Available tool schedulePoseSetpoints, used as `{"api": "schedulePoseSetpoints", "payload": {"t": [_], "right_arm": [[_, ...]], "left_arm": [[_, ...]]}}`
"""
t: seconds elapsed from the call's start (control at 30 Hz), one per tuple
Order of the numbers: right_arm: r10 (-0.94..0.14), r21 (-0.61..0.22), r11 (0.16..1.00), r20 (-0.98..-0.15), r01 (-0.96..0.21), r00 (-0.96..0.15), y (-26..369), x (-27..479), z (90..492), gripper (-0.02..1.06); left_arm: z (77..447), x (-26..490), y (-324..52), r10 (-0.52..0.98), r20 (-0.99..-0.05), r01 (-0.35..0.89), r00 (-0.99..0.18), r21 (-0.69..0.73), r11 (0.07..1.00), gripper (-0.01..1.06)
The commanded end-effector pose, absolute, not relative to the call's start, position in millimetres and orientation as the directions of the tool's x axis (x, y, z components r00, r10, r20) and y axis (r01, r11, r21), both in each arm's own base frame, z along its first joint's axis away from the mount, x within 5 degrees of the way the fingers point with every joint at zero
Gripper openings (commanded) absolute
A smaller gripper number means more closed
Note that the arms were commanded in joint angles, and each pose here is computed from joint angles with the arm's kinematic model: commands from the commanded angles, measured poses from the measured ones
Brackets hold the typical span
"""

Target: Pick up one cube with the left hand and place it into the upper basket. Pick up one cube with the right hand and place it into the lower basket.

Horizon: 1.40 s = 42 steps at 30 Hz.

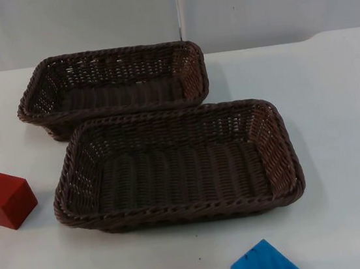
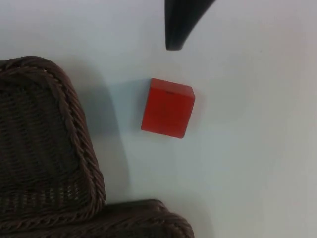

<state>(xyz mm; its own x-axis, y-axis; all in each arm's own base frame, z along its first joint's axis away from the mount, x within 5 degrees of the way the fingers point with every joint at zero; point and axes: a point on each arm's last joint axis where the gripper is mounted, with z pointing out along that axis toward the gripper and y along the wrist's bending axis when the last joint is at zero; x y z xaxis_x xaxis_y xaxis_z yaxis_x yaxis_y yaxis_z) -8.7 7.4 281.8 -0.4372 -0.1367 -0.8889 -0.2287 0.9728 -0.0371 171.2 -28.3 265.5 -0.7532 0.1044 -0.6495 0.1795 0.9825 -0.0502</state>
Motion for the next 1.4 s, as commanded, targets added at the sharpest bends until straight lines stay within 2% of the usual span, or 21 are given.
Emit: {"api": "schedulePoseSetpoints", "payload": {"t": [0.0, 0.5, 0.9, 1.37], "right_arm": [[-0.140, -0.041, 0.973, -0.889, -0.228, -0.436, 7.7, -8.9, 280.5, 1.05], [-0.140, -0.041, 0.973, -0.889, -0.228, -0.436, 7.7, -8.9, 280.5, 1.05], [-0.140, -0.041, 0.973, -0.889, -0.228, -0.436, 7.7, -8.9, 280.5, 1.05], [-0.140, -0.041, 0.973, -0.889, -0.228, -0.436, 7.7, -8.9, 280.5, 1.05]], "left_arm": [[270.4, 186.5, -31.5, 0.096, -0.652, 0.179, -0.753, -0.063, 0.982, 1.05], [271.4, 247.7, -39.3, 0.096, -0.604, 0.172, -0.791, -0.069, 0.983, 1.05], [224.8, 282.9, -36.6, 0.067, -0.537, 0.095, -0.841, -0.024, 0.995, 1.05], [183.9, 303.0, -40.5, -0.026, -0.485, 0.017, -0.874, -0.083, 0.996, 1.05]]}}
